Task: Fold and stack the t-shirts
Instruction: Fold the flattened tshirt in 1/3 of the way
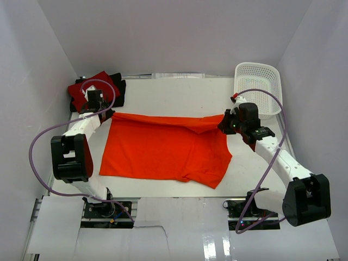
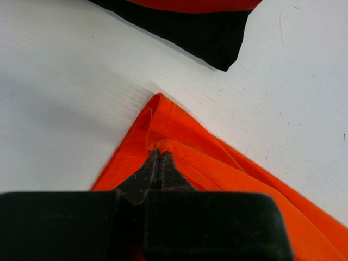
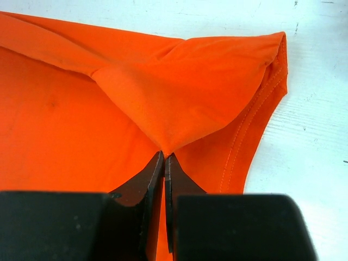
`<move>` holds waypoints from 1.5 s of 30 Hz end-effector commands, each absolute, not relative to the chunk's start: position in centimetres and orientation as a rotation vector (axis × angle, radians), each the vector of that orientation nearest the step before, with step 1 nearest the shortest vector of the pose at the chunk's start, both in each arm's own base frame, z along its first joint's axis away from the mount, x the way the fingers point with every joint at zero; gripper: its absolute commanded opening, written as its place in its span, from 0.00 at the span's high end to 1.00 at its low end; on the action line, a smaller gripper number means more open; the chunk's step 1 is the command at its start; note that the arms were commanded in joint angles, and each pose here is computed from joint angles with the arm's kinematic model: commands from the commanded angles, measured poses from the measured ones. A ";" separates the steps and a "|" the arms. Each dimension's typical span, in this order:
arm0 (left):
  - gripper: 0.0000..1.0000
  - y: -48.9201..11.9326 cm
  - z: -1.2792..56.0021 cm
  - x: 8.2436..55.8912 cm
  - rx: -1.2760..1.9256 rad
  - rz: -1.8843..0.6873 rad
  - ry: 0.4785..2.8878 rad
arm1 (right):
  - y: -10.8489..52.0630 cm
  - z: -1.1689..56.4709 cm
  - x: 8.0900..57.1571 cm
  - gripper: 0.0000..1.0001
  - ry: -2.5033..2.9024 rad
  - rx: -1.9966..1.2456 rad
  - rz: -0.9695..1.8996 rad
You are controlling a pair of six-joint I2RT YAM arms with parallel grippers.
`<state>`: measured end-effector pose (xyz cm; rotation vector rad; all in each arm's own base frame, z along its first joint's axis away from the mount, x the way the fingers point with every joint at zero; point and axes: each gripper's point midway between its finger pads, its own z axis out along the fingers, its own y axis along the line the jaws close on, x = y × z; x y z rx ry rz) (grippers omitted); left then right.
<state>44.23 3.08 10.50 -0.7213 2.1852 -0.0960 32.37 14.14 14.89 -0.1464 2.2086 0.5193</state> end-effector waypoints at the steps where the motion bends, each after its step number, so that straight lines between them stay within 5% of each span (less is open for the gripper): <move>1: 1.00 3.5 13.1 43.9 -0.724 -0.088 2.120 | 13.9 16.2 32.3 0.92 2.164 -0.155 0.499; 41: 1.00 3.5 8.0 39.7 -0.829 -0.009 2.324 | 12.5 9.5 26.5 0.92 2.455 -0.051 0.493; 43: 1.00 3.4 7.4 39.4 -0.835 -0.011 2.344 | 12.6 9.5 26.3 0.85 2.475 -0.047 0.495; 44: 0.93 3.2 7.3 39.3 -0.835 -0.018 2.354 | 12.5 9.4 26.0 0.63 2.491 -0.043 0.492; 45: 0.89 3.0 7.1 39.2 -0.835 -0.029 2.364 | 12.4 9.4 26.1 0.53 2.493 -0.042 0.484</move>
